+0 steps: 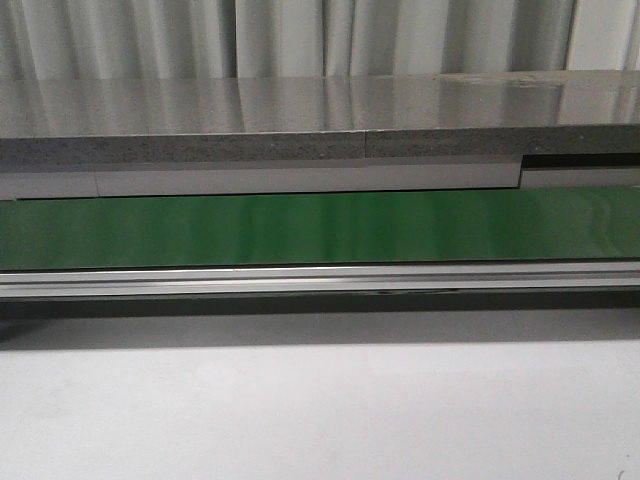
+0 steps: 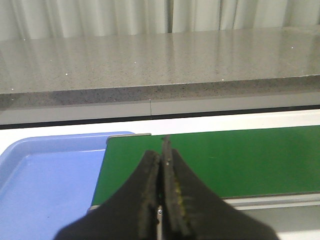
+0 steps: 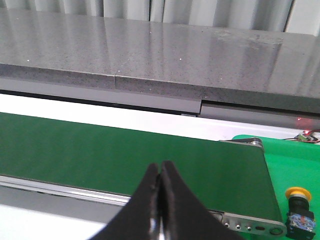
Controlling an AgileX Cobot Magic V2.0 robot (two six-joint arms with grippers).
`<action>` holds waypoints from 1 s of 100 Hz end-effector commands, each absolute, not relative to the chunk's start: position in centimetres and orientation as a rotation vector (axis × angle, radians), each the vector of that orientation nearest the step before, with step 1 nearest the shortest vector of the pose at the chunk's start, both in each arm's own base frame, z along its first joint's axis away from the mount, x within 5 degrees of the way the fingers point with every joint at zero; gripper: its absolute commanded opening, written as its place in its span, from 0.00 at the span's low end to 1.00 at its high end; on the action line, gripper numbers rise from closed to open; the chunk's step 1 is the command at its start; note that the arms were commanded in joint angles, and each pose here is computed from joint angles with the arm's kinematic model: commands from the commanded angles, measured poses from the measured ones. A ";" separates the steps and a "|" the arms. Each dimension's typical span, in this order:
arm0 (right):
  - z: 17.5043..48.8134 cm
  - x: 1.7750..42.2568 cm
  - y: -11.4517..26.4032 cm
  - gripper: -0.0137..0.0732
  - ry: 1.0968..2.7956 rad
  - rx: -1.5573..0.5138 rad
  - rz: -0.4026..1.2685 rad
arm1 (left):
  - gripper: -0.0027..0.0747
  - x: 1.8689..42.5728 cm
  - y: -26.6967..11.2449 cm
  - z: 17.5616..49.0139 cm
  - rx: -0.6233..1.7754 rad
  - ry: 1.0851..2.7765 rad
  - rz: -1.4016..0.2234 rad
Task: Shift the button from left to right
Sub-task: 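Carry the button off the belt into the green tray, then open the right gripper and withdraw it from the green tray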
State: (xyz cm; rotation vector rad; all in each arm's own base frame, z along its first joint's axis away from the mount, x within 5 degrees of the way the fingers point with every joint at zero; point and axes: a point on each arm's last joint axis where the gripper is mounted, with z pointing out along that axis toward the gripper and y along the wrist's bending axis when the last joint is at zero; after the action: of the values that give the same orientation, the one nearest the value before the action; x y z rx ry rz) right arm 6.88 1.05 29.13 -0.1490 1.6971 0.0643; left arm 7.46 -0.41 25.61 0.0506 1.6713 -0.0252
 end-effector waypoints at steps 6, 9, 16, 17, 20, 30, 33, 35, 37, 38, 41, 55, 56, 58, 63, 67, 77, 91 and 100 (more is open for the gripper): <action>30.5 6.9 1.0 0.08 1.616 -0.127 0.065 | 0.01 7.5 -0.3 27.3 0.031 1.571 -0.017; 30.5 6.9 1.0 0.08 1.616 -0.127 0.065 | 0.01 7.5 -0.3 27.3 0.031 1.571 -0.017; 30.5 6.9 1.0 0.08 1.616 -0.127 0.065 | 0.01 7.5 -0.3 27.3 0.031 1.571 -0.017; 30.5 6.9 1.0 0.08 1.616 -0.127 0.065 | 0.01 7.5 -0.3 27.3 0.031 1.571 -0.017; 30.5 6.9 1.0 0.08 1.616 -0.127 0.065 | 0.01 7.5 -0.3 27.3 0.031 1.571 -0.017; 30.5 6.9 1.0 0.08 1.616 -0.127 0.065 | 0.01 7.5 -0.3 27.3 0.031 1.571 -0.017; 30.5 6.9 1.0 0.08 1.616 -0.127 0.065 | 0.01 7.5 -0.3 27.3 0.031 1.571 -0.017; 30.5 6.9 1.0 0.08 1.616 -0.127 0.065 | 0.01 7.5 -0.3 27.3 0.031 1.571 -0.017; 30.5 6.9 1.0 0.08 1.616 -0.127 0.065 | 0.01 7.5 -0.3 27.3 0.031 1.571 -0.017; 30.5 6.9 1.0 0.08 1.616 -0.127 0.065 | 0.01 7.5 -0.3 27.3 0.031 1.571 -0.017; 30.5 6.9 1.0 0.08 1.616 -0.127 0.065 | 0.01 7.5 -0.3 27.3 0.031 1.571 -0.017; 30.5 6.9 1.0 0.08 1.616 -0.127 0.065 | 0.01 7.5 -0.3 27.3 0.031 1.571 -0.017; 30.5 6.9 1.0 0.08 1.616 -0.127 0.065 | 0.01 7.5 -0.3 27.3 0.031 1.571 -0.017; 30.5 6.9 1.0 0.08 1.616 -0.127 0.065 | 0.01 7.5 -0.3 27.3 0.031 1.571 -0.017; 30.4 7.0 1.0 0.08 1.617 -0.127 0.065 | 0.01 7.5 -0.3 27.3 0.031 1.571 -0.017; 30.3 7.0 0.9 0.08 1.614 -0.125 0.063 | 0.01 7.5 -0.3 27.3 0.031 1.571 -0.017; 29.7 7.2 0.8 0.08 1.599 -0.110 0.049 | 0.01 7.5 -0.3 27.3 0.031 1.571 -0.017; 28.0 7.2 0.5 0.08 1.553 -0.049 0.060 | 0.01 7.5 -0.3 27.3 0.031 1.571 -0.017; 26.8 6.6 0.4 0.08 1.529 -0.017 0.085 | 0.01 7.5 -0.3 27.3 0.031 1.571 -0.017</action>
State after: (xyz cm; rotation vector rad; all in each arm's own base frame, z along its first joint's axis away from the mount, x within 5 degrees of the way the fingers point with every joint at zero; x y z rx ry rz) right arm 6.98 0.58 26.06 -0.0504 1.6641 0.0723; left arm 7.46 -0.41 25.61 0.0506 1.6713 -0.0252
